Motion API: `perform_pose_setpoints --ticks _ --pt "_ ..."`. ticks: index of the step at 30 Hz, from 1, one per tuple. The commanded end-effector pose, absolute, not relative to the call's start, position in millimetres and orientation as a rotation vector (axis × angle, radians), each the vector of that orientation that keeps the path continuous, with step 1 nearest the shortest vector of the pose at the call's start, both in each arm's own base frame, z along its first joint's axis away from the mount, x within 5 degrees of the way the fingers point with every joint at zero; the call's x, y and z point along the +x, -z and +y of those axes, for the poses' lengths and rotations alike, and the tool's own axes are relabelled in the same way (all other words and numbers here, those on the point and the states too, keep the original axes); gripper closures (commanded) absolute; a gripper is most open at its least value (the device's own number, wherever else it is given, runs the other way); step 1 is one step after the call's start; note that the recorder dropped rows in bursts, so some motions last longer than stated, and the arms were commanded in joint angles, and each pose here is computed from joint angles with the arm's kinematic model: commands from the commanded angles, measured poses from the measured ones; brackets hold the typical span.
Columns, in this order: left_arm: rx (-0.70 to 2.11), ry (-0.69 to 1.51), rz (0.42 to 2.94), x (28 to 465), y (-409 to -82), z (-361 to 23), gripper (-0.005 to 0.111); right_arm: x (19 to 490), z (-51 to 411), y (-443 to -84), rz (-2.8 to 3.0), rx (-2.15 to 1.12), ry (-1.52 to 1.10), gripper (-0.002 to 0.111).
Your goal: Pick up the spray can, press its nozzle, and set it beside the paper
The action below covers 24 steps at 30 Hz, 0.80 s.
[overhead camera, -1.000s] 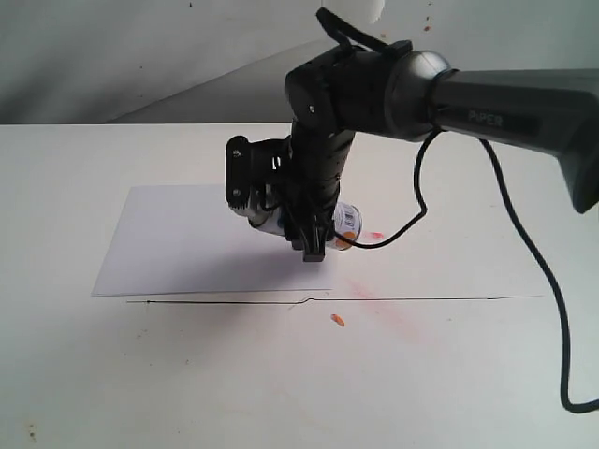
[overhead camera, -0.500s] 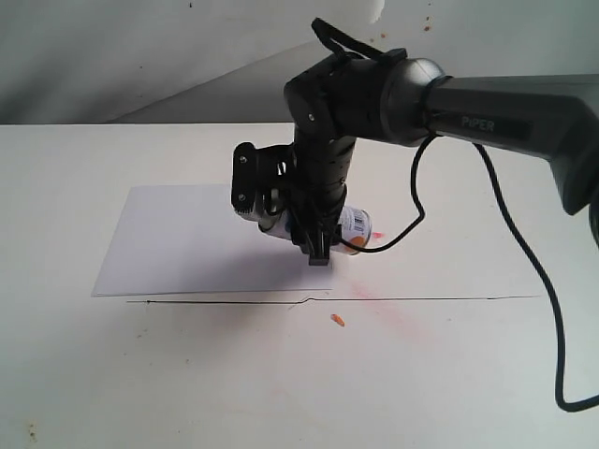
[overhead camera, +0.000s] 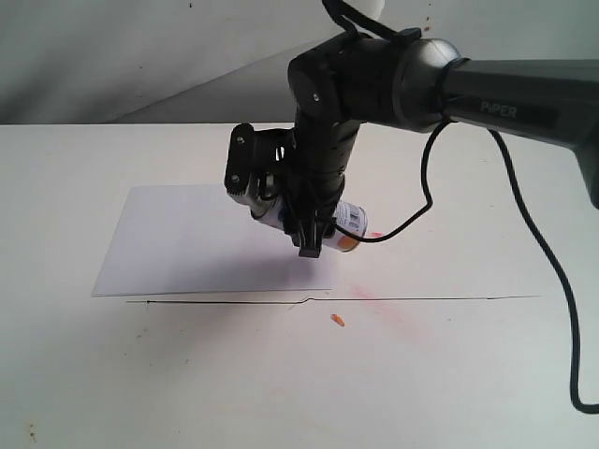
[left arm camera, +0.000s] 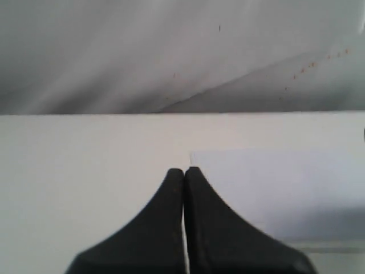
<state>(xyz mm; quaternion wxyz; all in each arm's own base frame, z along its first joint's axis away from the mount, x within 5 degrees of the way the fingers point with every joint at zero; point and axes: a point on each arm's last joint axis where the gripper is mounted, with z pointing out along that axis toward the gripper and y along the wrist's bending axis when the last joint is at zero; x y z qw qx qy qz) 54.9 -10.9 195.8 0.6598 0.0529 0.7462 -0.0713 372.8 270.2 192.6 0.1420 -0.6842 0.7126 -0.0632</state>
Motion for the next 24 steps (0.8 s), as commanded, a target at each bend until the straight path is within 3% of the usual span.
perform_pose_setpoints --ticks 1,4,11,17,24 --pt "-0.102 0.34 1.447 55 -217 -7 0.107 375 271 -206 2.038 -1.902 0.144 0.108" --pt "-0.309 0.526 1.33 54 -226 -2 0.107 375 272 -206 2.04 -1.9 0.138 0.108" --pt "-0.428 0.624 1.159 51 -237 5 0.107 373 273 -206 2.107 -1.824 0.085 0.108" --pt "-0.38 0.662 1.365 56 -260 -6 0.107 374 269 -205 2.155 -1.804 0.128 0.108" --pt "-0.406 0.661 1.812 118 -294 -27 0.107 374 269 -205 2.155 -1.804 0.128 0.108"
